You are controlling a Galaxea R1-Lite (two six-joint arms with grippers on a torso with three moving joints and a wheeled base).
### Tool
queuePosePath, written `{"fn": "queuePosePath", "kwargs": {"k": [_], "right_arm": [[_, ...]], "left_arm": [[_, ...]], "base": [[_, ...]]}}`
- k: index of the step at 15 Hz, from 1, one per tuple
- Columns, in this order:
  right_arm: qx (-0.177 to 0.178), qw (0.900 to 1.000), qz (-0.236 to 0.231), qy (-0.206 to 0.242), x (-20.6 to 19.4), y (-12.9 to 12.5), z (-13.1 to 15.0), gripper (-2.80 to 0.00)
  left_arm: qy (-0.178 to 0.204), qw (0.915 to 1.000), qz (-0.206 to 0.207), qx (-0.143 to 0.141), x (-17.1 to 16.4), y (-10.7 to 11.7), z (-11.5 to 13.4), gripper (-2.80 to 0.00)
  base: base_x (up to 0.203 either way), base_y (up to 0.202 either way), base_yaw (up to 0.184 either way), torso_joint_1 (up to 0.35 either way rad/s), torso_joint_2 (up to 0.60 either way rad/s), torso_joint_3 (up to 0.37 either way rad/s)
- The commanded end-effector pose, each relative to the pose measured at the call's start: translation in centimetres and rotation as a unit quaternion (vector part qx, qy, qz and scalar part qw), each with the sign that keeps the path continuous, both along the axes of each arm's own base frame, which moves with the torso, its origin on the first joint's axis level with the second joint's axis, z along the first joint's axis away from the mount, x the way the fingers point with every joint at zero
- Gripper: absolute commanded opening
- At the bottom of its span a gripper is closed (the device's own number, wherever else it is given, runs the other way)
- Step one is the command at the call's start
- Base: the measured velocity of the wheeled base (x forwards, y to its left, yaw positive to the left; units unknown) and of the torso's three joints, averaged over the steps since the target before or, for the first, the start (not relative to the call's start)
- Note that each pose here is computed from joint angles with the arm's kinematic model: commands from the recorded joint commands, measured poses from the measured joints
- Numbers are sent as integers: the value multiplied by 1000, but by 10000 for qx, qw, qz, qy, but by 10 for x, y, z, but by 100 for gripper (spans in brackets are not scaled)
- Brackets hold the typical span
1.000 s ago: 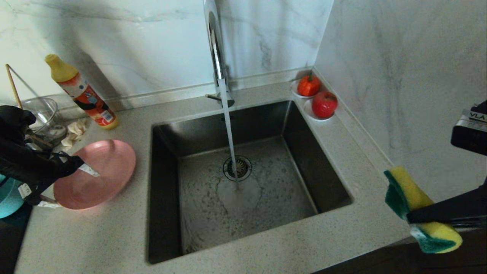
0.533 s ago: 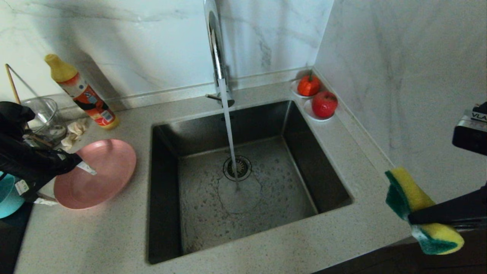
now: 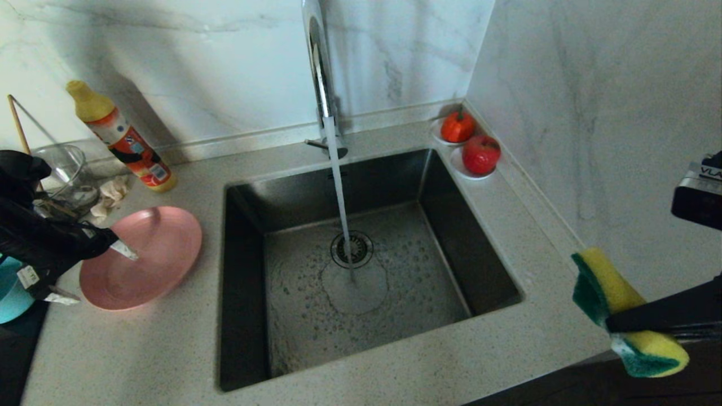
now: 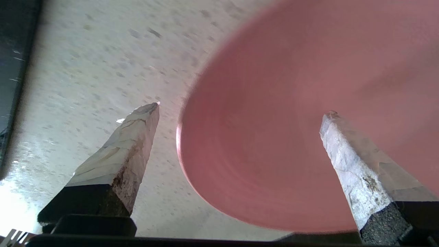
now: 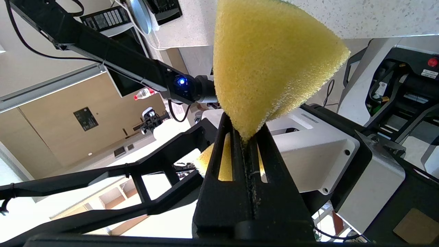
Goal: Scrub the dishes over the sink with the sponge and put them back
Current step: Wash the plate
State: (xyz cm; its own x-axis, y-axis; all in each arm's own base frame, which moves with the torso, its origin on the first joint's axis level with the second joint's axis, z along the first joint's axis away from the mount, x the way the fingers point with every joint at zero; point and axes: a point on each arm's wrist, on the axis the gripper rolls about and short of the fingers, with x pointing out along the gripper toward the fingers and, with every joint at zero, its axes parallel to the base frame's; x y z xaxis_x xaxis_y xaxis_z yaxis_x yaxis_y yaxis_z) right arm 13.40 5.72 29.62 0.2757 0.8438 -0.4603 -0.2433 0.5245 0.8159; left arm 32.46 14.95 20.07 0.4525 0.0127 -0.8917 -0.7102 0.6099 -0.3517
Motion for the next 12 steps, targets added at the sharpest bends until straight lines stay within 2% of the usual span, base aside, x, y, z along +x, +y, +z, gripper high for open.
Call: {"fn": "queuePosePath", "kwargs": {"k": [1, 12], "right_arm": [[16, 10000, 7, 31, 0, 0, 0, -280], [-6, 10000, 18, 91, 3, 1, -2, -280]], "left_arm": [[122, 9999, 60, 6, 2, 2, -6, 0], [120, 9998, 165, -35, 8, 7, -12, 0]], "base": [[0, 0, 0, 0, 0, 0], [0, 0, 0, 0, 0, 0]]}}
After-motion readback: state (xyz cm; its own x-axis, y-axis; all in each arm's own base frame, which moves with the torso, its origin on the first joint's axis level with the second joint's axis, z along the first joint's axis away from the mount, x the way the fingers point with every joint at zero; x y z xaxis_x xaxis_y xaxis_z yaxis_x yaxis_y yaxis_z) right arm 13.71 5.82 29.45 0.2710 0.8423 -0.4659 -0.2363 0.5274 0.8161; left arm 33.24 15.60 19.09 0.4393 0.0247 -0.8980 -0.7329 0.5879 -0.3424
